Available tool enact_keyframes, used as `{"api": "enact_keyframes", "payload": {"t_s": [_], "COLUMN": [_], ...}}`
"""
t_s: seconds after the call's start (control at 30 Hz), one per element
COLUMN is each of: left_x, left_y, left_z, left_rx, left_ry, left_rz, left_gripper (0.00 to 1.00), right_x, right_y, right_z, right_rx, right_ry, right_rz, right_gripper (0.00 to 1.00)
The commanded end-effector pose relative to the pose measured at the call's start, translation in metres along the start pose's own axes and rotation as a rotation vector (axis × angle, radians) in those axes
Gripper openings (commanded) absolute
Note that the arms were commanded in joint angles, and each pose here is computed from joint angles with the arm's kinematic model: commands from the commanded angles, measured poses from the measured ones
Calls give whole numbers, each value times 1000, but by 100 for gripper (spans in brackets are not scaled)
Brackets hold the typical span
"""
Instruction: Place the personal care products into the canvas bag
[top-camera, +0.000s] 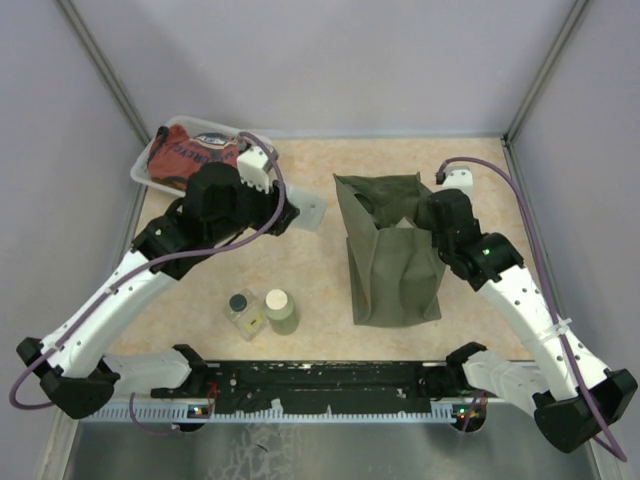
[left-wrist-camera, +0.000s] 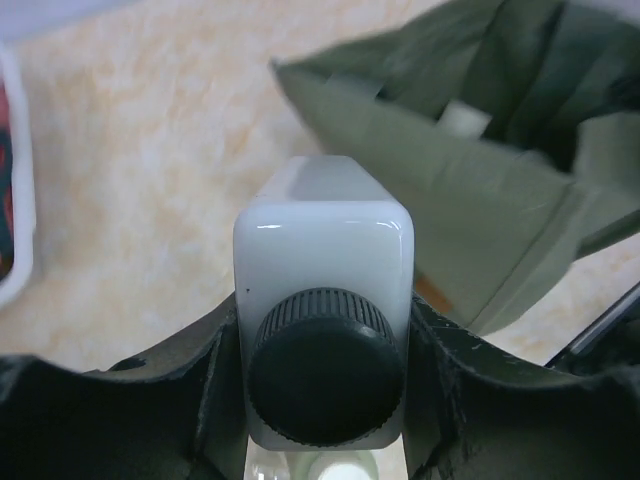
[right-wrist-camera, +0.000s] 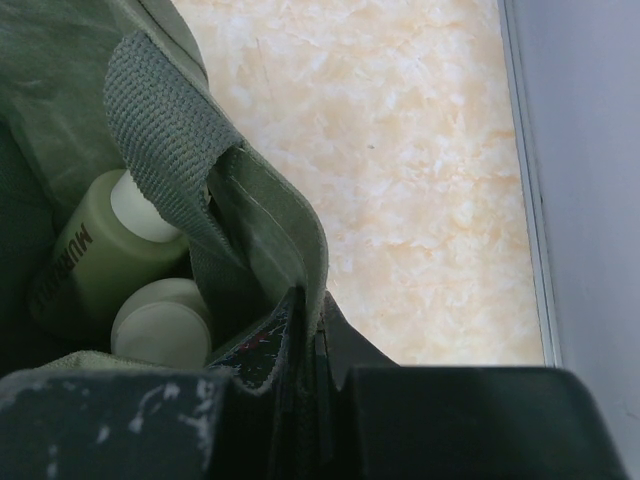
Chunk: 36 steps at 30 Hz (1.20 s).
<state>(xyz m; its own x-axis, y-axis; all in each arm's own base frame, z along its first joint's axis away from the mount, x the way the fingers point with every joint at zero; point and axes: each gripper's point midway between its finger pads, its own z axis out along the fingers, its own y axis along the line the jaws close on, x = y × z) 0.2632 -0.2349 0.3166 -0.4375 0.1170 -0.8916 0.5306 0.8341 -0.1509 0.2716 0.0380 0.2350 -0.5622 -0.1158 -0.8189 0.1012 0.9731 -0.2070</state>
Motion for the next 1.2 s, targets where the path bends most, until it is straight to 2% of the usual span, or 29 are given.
{"api": "enact_keyframes", "payload": {"t_s": [0.0,0.17,0.3,0.53,0.67,0.87,1.17], "left_x": [-111,-140,-153,-162,-164,-138,-69], "left_y": [-54,-79,-98,-120,-131,-156,-206], "left_z": [-41,-34,-13,43,58,65,59], "left_rx": [271,386,469,527,556,680,830], "left_ry": [-379,-472,-512,-522,-532,-440,-255], "left_rz": [64,101,121,164,210,275,333], "left_gripper": [0,0,0,0,0,0,0], "right_x": [10,12,12,12,13,13,15], "right_y": [-9,-9,-10,-9,-10,-11,-8], "right_z": [-4,-4,-5,-7,-7,-7,-2], "right_rx": [29,29,33,22,25,29,32], "right_ry": [24,31,29,27,30,28,45], "right_rz": [-27,-27,-26,-22,-24,-23,-32], "right_gripper": [0,0,0,0,0,0,0]}}
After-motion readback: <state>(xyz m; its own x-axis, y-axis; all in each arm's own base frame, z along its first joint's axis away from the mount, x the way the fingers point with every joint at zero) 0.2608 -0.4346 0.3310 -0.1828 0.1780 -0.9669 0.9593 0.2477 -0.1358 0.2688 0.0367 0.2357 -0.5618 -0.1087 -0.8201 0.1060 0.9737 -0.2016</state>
